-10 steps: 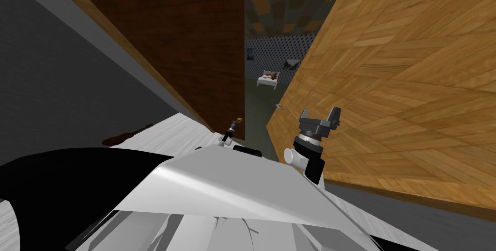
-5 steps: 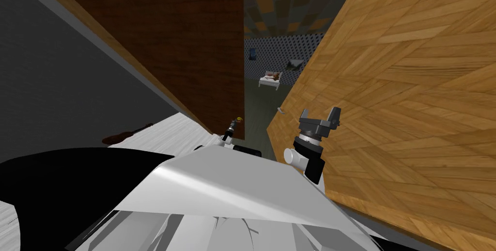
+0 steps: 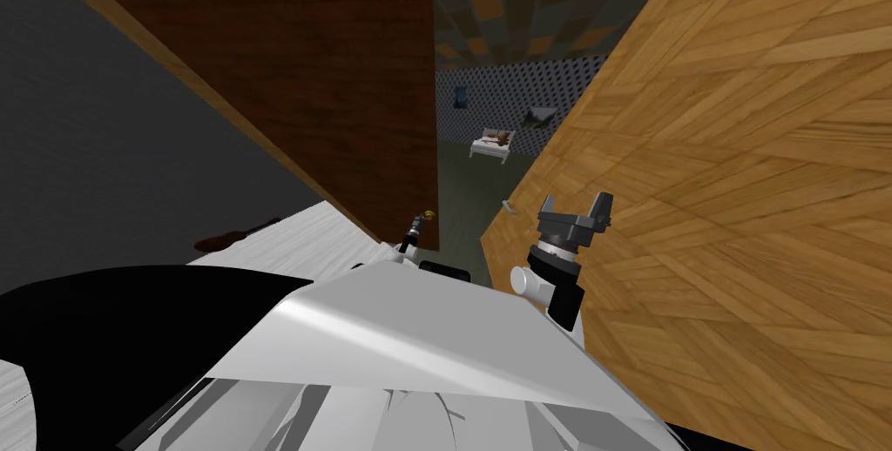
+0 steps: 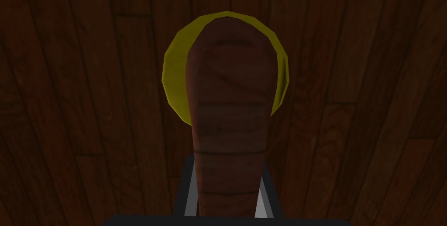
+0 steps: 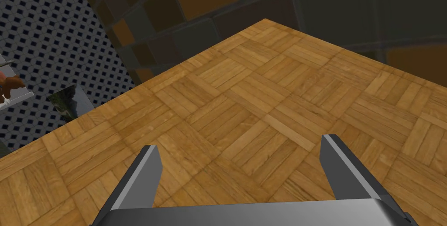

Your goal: Push the door open

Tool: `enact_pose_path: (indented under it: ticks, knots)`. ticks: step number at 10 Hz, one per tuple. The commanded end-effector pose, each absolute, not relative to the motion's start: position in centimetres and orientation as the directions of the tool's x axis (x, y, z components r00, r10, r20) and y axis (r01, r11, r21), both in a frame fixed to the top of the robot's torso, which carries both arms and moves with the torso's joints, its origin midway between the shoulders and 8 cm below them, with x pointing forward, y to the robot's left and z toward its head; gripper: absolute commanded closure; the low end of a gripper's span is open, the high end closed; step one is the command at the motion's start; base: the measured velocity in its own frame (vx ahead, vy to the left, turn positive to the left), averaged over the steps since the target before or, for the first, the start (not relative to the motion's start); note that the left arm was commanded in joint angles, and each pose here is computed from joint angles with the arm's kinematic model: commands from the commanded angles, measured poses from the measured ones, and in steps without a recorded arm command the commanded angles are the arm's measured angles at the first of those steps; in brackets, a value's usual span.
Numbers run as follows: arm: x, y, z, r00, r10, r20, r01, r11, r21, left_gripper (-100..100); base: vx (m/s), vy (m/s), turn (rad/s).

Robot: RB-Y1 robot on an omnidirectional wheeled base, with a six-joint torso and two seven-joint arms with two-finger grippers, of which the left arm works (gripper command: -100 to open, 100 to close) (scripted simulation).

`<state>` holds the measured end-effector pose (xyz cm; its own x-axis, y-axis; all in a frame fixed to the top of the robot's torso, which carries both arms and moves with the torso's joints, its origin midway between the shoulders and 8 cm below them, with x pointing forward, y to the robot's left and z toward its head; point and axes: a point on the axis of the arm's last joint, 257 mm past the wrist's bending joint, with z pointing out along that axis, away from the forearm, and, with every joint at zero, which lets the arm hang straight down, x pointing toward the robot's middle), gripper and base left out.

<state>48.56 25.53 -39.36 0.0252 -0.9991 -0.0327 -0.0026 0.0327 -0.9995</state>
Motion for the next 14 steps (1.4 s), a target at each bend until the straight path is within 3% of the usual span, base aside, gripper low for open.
enact_pose_path:
  ticks: [1,10,14]
  knots:
    - [49.0,27.1,-38.5,0.064,-0.997,-0.043,0.014,0.044,-0.999,100,0.19,-0.098,0.082]
    - [48.8,27.6,-39.1,0.177,-0.984,-0.006,0.001,0.006,-1.0,100,0.191,-0.079,0.096]
    - [48.4,31.8,-38.6,0.236,-0.97,-0.055,0.002,0.057,-0.998,100,0.163,0.005,0.056]
